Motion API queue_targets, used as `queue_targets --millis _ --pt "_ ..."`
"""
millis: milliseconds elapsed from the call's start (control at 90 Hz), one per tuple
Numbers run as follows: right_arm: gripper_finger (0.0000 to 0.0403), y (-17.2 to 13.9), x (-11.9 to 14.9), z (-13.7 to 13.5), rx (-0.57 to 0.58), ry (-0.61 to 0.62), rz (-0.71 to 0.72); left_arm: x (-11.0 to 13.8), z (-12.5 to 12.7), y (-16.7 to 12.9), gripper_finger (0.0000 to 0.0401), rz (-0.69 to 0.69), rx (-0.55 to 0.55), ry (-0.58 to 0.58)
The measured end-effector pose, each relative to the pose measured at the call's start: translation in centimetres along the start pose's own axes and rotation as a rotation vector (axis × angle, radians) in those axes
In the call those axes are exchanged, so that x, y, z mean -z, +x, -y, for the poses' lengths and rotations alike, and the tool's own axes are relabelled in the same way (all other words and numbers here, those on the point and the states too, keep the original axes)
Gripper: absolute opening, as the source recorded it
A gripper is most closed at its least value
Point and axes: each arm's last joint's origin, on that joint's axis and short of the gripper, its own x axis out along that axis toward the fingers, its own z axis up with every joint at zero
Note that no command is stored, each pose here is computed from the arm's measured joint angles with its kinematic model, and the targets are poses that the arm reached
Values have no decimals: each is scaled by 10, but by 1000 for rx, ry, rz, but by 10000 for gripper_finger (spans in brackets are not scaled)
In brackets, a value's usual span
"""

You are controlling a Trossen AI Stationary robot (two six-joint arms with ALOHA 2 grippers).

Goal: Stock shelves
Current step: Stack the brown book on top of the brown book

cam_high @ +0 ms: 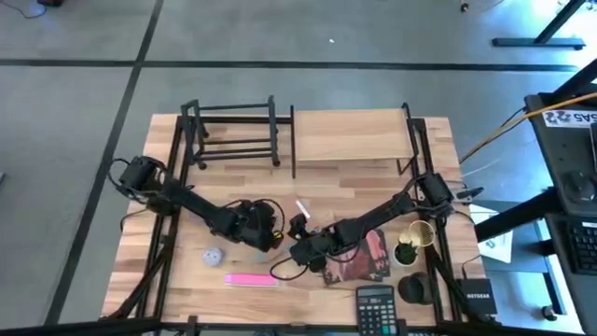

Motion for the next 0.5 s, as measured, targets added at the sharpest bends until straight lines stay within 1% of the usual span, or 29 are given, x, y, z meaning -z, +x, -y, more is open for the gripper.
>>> queue_targets --millis 111,178,311,378,500 --pt "285 5 0 -2 5 -69 6 1 1 13 0 -39 19 -33" --pt "285 10 0 -4 34 -97 3 2 2 18 0 -60 40 -34" --pt "285 11 1 -9 93 -95 -25 4 4 22 0 -89 57 -26" --pt "285 7 -3 -10 150 -68 -30 5 4 21 0 -95 61 -23" --pt "284 -3 -8 -13 222 -72 -35 5 4 22 0 -96 60 -21"
